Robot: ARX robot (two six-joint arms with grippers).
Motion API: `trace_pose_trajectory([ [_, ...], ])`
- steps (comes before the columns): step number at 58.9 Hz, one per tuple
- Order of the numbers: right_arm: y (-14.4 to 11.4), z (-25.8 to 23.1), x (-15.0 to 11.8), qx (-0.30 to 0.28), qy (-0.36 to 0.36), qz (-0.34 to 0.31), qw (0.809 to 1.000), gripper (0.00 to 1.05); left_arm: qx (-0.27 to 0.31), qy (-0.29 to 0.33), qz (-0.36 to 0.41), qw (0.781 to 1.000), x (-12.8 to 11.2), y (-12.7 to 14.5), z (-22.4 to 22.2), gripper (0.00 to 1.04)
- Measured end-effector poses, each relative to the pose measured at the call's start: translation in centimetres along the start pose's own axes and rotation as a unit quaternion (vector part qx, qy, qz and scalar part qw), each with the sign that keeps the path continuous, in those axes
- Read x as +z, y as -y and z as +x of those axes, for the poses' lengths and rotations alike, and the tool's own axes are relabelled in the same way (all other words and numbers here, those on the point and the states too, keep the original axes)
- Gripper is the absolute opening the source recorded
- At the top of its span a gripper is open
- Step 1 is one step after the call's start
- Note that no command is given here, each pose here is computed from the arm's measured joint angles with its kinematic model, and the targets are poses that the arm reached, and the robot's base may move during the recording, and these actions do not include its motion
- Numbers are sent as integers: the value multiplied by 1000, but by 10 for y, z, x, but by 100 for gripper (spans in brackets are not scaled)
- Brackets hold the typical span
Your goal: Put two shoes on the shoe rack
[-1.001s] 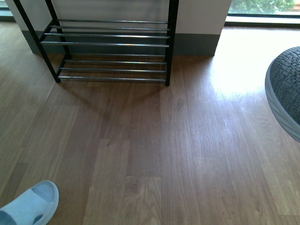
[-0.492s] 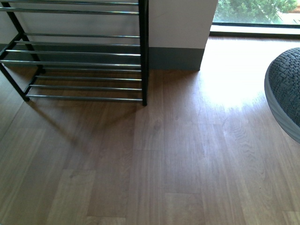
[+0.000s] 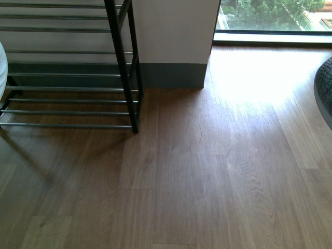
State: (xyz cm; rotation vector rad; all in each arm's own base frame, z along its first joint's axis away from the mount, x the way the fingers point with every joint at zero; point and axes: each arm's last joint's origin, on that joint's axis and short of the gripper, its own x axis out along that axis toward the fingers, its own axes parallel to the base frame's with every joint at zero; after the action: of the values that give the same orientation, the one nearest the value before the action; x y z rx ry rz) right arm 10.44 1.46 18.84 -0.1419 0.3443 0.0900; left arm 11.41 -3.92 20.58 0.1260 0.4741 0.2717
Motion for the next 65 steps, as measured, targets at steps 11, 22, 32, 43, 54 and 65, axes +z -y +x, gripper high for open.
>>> trace_pose_trajectory([
  [11, -1, 0, 0, 8, 1, 0, 1000, 1, 6, 1, 0, 1000, 0, 0, 0, 1],
  [22, 0, 0, 0, 5, 0, 0, 1000, 1, 2, 1, 0, 1000, 0, 0, 0, 1],
  [32, 0, 0, 0, 4, 0, 0, 1000, 1, 3, 1, 0, 1000, 0, 0, 0, 1],
  [43, -1, 0, 0, 14, 1, 0, 1000, 1, 8, 2, 0, 1000, 0, -1, 0, 1],
  [54, -1, 0, 0, 15, 1, 0, 1000, 1, 10, 2, -1, 1000, 0, -1, 0, 1],
  [65, 0, 0, 0, 6, 0, 0, 1000, 1, 6, 1, 0, 1000, 0, 0, 0, 1],
])
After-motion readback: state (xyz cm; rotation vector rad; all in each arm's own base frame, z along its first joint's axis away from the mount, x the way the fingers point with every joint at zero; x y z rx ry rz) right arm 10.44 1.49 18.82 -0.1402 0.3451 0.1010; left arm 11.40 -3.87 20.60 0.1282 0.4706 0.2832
